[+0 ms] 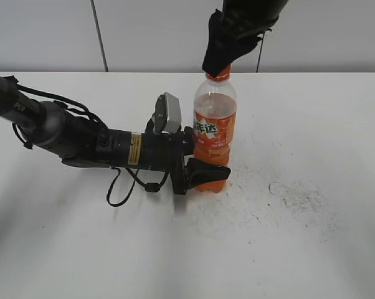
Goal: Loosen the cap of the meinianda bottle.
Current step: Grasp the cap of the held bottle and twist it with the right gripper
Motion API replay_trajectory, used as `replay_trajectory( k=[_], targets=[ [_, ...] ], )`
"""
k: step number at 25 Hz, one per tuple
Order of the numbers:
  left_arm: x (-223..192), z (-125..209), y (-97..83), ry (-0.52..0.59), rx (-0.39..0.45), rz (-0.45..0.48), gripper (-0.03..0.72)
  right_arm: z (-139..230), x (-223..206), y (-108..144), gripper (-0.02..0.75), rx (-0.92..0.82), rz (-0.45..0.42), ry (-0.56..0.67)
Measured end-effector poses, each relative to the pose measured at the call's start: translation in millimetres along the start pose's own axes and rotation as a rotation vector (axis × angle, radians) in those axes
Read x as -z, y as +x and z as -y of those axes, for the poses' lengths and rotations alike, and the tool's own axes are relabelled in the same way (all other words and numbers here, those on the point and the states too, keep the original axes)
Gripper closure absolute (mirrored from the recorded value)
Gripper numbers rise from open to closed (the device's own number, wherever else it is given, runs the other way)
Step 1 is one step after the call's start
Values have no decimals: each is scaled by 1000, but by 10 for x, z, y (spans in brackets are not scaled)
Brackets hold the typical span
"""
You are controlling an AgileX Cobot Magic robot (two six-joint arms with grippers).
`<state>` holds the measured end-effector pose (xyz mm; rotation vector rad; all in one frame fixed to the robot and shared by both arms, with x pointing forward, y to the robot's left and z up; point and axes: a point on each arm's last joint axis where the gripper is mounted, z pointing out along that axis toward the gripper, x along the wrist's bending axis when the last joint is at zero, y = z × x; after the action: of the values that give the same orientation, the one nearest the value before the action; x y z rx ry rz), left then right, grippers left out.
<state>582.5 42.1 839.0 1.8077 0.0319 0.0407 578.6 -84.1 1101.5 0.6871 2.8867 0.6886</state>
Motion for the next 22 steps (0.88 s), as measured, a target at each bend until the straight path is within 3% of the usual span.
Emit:
replay_trajectory(
  k=[10, 22],
  targets=[
    [0, 0, -1, 0, 0, 1, 174, -6, 13, 15, 475, 150, -10, -9],
    [0, 0, -2, 0, -1, 2, 174, -26, 188, 83, 475, 170, -10, -58]
  ],
)
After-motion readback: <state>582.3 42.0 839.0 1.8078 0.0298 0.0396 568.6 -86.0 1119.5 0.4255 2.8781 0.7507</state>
